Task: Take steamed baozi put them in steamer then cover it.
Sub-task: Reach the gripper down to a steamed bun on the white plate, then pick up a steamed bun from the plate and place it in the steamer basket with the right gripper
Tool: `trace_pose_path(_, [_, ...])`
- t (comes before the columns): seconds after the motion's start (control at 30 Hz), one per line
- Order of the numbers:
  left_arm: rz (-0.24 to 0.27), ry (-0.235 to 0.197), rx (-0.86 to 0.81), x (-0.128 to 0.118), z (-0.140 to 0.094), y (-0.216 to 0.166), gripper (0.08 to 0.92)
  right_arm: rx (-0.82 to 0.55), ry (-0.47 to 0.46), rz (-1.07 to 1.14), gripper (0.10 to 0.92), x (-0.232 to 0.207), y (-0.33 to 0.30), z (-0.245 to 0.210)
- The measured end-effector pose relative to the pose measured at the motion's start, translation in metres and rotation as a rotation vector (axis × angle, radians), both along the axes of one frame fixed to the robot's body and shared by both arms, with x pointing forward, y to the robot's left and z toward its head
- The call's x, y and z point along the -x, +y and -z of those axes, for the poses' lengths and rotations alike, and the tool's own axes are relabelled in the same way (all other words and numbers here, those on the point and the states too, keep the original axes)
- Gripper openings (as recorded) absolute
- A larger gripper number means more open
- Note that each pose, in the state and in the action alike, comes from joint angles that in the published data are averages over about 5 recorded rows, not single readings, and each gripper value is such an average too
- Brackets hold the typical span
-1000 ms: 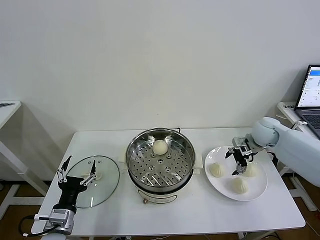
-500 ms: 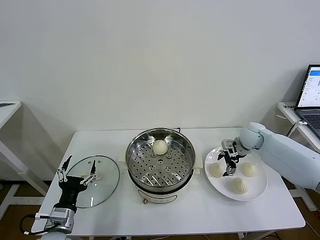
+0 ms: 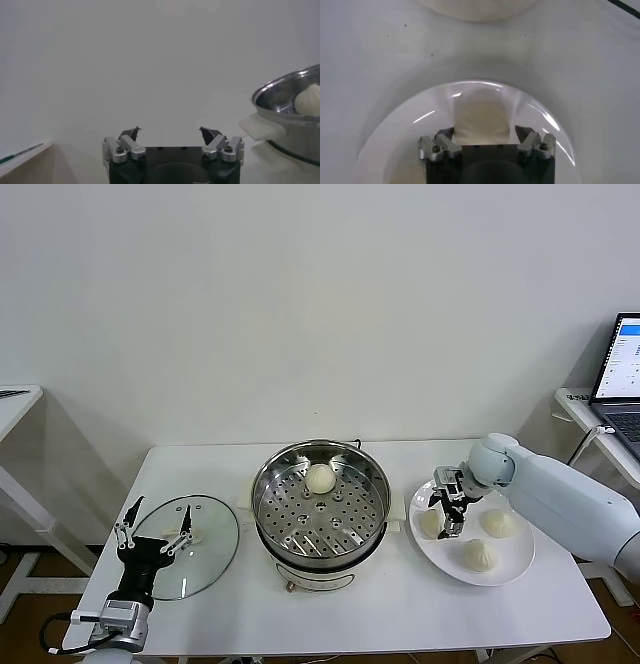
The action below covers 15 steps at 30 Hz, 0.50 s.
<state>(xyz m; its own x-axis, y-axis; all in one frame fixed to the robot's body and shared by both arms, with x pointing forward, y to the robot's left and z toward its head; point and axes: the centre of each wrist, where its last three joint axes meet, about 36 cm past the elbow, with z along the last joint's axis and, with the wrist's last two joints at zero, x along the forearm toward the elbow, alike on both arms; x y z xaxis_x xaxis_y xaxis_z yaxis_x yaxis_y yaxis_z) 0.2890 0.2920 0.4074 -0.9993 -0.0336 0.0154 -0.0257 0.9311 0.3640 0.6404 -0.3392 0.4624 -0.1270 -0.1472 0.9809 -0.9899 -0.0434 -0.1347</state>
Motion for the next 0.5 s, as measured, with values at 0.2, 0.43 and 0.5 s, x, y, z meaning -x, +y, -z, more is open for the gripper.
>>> trace_pose_path(0.2, [0.001,-0.001,0.002,0.0002,-0.0002,-0.0011,0.823,0.002,-0.001,0.0,0.673,0.0006,-0.0005,0.0006])
trace_pose_path(0.43, [0.0,-0.006,0.004,0.0007,-0.0016,-0.0024,0.823,0.0,-0.001,0.002,0.67,0.002,-0.0034,-0.0039])
trace_pose_path(0.5, [0.001,-0.007,0.005,0.0009,-0.0022,-0.0029,0.823,-0.001,0.0,0.005,0.67,0.0029,-0.0058,-0.0082])
